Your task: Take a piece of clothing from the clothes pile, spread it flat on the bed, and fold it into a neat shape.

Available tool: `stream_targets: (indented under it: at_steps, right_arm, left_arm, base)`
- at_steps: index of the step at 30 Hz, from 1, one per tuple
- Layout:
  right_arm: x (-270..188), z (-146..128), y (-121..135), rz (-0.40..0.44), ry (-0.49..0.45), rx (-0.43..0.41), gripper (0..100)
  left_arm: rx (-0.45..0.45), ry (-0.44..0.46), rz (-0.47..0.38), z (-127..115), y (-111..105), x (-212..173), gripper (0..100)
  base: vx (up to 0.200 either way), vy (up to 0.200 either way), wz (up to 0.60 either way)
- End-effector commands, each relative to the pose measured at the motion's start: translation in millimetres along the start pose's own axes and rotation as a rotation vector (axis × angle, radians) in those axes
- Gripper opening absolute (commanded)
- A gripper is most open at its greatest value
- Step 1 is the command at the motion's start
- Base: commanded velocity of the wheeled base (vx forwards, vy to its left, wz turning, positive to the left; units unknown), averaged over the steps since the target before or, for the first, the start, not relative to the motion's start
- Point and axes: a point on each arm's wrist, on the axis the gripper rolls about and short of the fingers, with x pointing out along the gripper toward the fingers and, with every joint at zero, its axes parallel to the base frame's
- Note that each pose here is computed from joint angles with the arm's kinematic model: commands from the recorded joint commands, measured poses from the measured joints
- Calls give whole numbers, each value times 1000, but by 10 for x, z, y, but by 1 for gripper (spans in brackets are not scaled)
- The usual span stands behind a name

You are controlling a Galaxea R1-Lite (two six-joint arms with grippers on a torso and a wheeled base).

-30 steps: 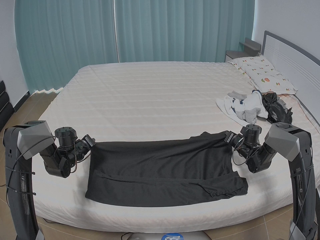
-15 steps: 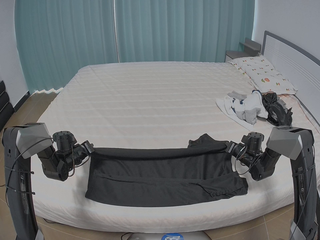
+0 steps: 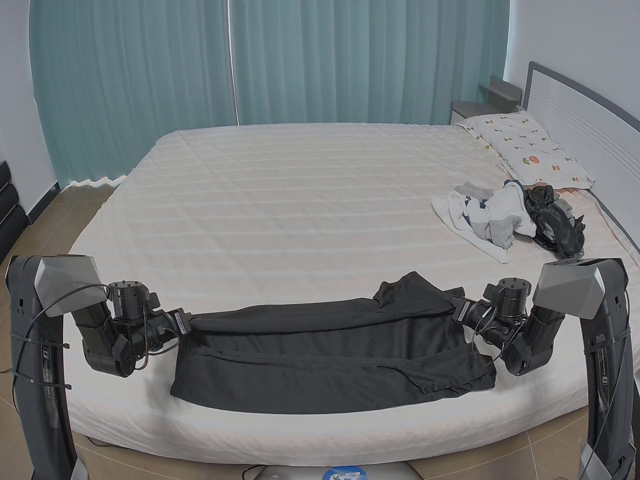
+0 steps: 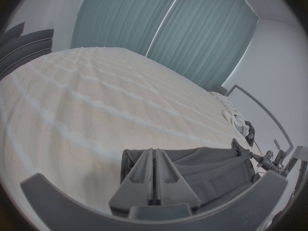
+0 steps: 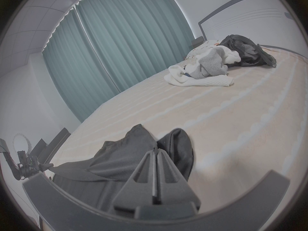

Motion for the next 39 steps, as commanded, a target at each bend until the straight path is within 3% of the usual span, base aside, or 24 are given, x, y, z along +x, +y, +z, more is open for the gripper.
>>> stream_targets:
  at_steps: [1,12,19,33,39]
  right_arm:
    - [-47,-45,-19,-3,10,-1,0]
    - [-190,-107,-31,16,5,-48,0]
    - [-298,-177,-78,8,18,-103,0]
    - [-383,-291,-108,4,63,-132,0]
    - [-500,-359,-130,21,124,-151,0]
  left_arm:
    - [35,23,18,-59,68,-38,0]
    - [72,28,18,-76,112,-86,0]
    - [145,51,22,-199,145,-130,0]
    - [229,104,30,-312,167,-179,0]
    - [231,111,31,-341,176,-164,0]
  base:
    - [0,0,0]
    - [0,0,0]
    - [0,0,0]
    - [0,0,0]
    - [0,0,0]
